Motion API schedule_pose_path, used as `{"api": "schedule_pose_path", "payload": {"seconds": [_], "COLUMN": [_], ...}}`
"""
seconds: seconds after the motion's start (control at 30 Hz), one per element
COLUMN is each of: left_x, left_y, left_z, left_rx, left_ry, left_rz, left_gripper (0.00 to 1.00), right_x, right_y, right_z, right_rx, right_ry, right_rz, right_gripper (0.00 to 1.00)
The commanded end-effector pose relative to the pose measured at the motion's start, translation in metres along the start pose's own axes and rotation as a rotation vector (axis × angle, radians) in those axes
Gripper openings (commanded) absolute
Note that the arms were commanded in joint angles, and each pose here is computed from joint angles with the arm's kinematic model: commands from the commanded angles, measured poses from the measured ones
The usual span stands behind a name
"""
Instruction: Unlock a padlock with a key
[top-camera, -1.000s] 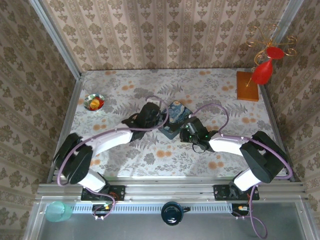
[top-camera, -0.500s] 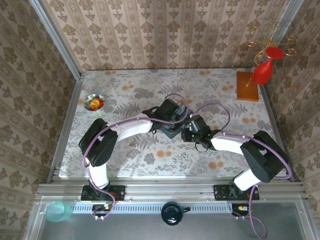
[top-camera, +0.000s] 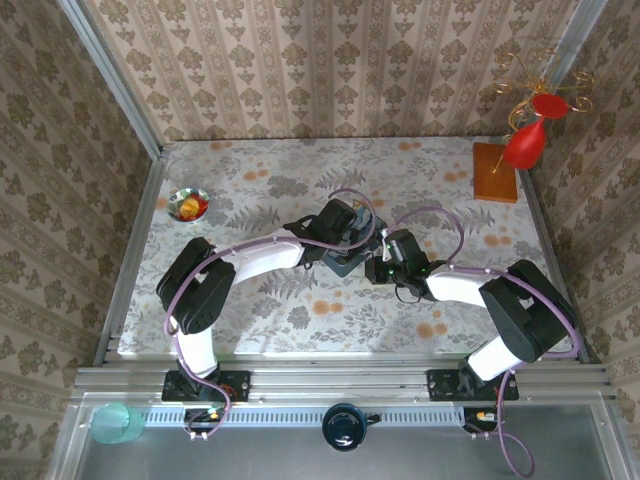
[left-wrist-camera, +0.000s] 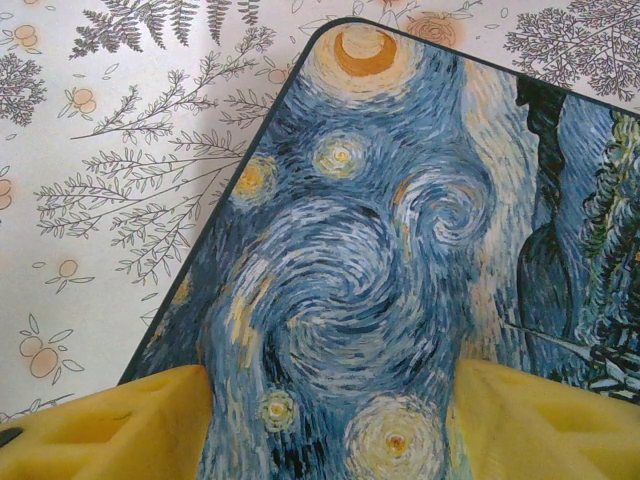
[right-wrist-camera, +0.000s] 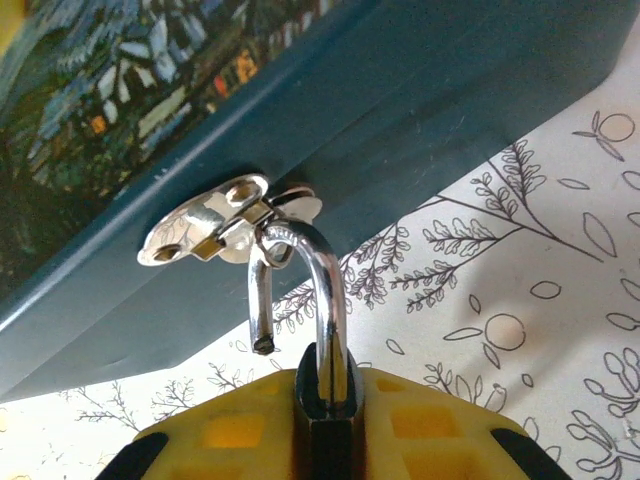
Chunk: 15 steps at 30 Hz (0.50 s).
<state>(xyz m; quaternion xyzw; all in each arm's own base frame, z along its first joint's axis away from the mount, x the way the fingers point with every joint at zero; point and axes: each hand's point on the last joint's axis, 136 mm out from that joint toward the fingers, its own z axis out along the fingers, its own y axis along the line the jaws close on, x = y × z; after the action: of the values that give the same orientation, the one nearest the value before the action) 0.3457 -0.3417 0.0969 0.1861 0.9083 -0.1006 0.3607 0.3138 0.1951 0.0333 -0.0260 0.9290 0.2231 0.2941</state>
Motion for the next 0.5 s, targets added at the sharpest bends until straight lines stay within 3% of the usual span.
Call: {"api": "schedule_pose_path", "payload": {"seconds": [0.0, 0.47], "left_x": [0.052, 0.051], "left_y": [0.022, 0.027], "left_z": [0.013, 0.012], "left_rx": [-0.071, -0.082], "left_ry": [0.157, 0.163], "left_rz": [0.012, -0.007], "left_gripper": [0.66, 0.65], "right_x": [-0.003, 0.003], "right_y": [-0.003, -0.013], "right_z": [-0.002, -0.005], "right_rx": [-0.007, 0.003], "right_ry": [-0.022, -0.012], "right_rz": [-0.017, 0.004], "right_gripper": [0.21, 0.22]}}
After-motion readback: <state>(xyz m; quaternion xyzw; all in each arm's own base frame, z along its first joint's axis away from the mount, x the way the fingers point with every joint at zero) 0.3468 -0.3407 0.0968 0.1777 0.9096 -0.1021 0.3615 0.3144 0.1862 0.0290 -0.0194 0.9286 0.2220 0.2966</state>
